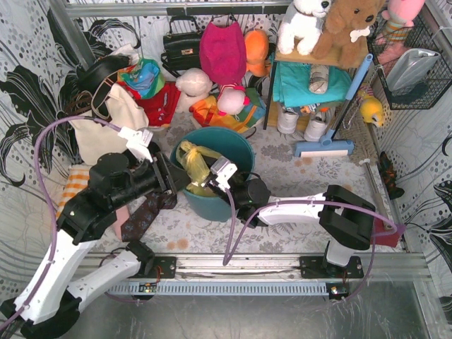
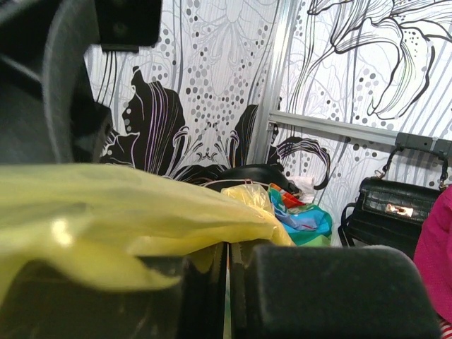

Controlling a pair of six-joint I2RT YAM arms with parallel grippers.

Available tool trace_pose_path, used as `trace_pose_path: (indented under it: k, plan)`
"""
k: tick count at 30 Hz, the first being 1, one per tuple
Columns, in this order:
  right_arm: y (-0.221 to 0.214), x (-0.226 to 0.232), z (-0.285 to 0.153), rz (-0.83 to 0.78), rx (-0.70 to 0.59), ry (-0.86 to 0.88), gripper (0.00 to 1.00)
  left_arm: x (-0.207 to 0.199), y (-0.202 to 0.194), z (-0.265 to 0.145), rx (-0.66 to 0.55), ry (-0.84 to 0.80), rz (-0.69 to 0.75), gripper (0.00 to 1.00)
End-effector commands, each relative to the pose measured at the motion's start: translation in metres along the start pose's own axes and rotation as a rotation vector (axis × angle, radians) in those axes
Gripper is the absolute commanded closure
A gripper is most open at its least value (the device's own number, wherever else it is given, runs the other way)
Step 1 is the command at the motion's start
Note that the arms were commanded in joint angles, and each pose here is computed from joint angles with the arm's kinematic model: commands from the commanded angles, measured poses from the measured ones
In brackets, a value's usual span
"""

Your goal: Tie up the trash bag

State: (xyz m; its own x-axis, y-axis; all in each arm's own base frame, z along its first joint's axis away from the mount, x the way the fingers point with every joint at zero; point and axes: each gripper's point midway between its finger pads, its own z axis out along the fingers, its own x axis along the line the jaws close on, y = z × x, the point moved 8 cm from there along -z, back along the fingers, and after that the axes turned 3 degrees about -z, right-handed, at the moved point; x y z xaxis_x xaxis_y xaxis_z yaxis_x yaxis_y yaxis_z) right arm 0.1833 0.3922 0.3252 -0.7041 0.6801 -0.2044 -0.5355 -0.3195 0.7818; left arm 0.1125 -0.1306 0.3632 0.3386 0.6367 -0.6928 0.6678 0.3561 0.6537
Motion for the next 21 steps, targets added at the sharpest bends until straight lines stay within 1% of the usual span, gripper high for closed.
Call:
trace_pose_path:
  k: [1, 5, 9, 12, 16, 18, 21]
  plan:
    - [-0.005, 0.004, 0.000, 0.023, -0.009, 0.010, 1.00, -0.012, 0.006, -0.026, 0.052, 0.027, 0.071, 0.43]
    - [-0.006, 0.004, -0.001, 0.021, -0.004, 0.011, 1.00, -0.023, 0.024, -0.046, 0.002, 0.082, 0.110, 0.43]
    - [-0.006, 0.004, -0.002, 0.023, -0.001, 0.015, 1.00, -0.039, 0.046, -0.063, -0.088, 0.095, 0.113, 0.45]
    - [-0.006, 0.004, -0.002, 0.023, -0.001, 0.016, 1.00, -0.044, 0.058, -0.058, -0.137, 0.126, 0.056, 0.46]
    - [-0.005, 0.004, -0.002, 0.019, 0.004, 0.018, 1.00, -0.036, 0.062, -0.034, -0.120, 0.239, -0.014, 0.48]
    - [-0.005, 0.003, -0.002, 0.016, 0.008, 0.016, 1.00, -0.032, 0.063, -0.024, -0.113, 0.278, -0.020, 0.48]
    - [-0.005, 0.004, -0.002, 0.015, 0.013, 0.022, 1.00, -0.031, 0.066, -0.015, -0.117, 0.283, -0.018, 0.48]
